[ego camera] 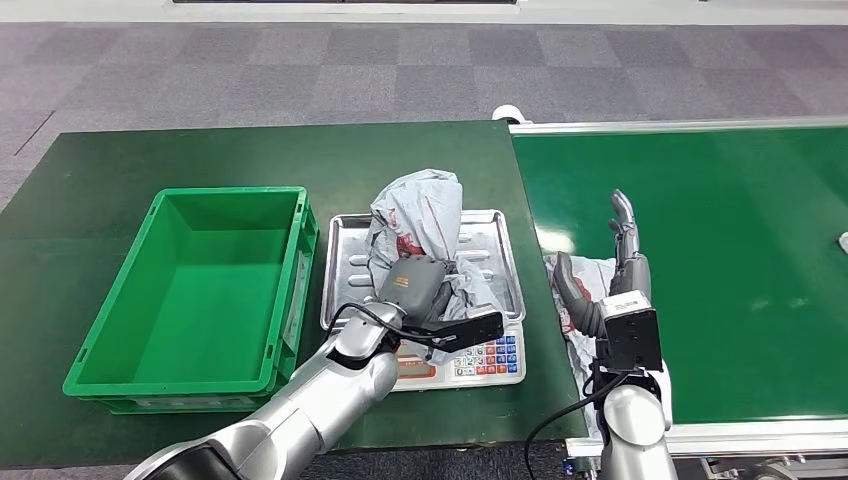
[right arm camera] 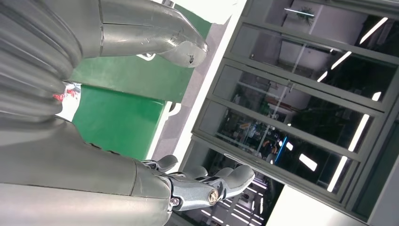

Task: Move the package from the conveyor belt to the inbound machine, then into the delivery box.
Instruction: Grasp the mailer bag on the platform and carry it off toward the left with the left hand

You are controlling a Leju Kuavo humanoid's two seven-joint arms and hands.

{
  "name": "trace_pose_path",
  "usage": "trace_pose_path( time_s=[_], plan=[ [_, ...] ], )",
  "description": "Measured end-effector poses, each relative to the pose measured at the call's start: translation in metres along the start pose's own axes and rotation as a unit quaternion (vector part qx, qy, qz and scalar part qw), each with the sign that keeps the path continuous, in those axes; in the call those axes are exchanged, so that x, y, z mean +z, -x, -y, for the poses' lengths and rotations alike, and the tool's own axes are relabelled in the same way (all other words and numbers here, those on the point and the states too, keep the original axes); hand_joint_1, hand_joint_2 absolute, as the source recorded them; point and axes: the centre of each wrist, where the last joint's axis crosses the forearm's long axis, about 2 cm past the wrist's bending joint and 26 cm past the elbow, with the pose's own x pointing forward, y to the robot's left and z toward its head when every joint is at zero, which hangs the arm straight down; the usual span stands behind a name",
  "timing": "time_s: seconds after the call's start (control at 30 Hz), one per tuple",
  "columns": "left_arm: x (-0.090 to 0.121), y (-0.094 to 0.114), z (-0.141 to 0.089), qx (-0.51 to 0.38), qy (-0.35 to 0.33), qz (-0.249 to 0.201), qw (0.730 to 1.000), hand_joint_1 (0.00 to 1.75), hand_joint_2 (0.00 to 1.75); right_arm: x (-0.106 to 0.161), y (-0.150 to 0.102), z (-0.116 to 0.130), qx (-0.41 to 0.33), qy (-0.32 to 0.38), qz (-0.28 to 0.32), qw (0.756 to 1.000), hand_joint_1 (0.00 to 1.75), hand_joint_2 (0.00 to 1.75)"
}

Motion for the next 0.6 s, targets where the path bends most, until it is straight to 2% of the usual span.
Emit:
trace_pose_path(
  time_s=[0.6],
  plan=[
    [0.0053, 0.0068, 0.0051, 0.030, -0.024, 0.008, 0.999, 1.75, 1.75, -0.0005, -0.0002, -0.0003, -0.001, -0.006, 0.008, 1.000, 0.00, 1.75]
  ],
)
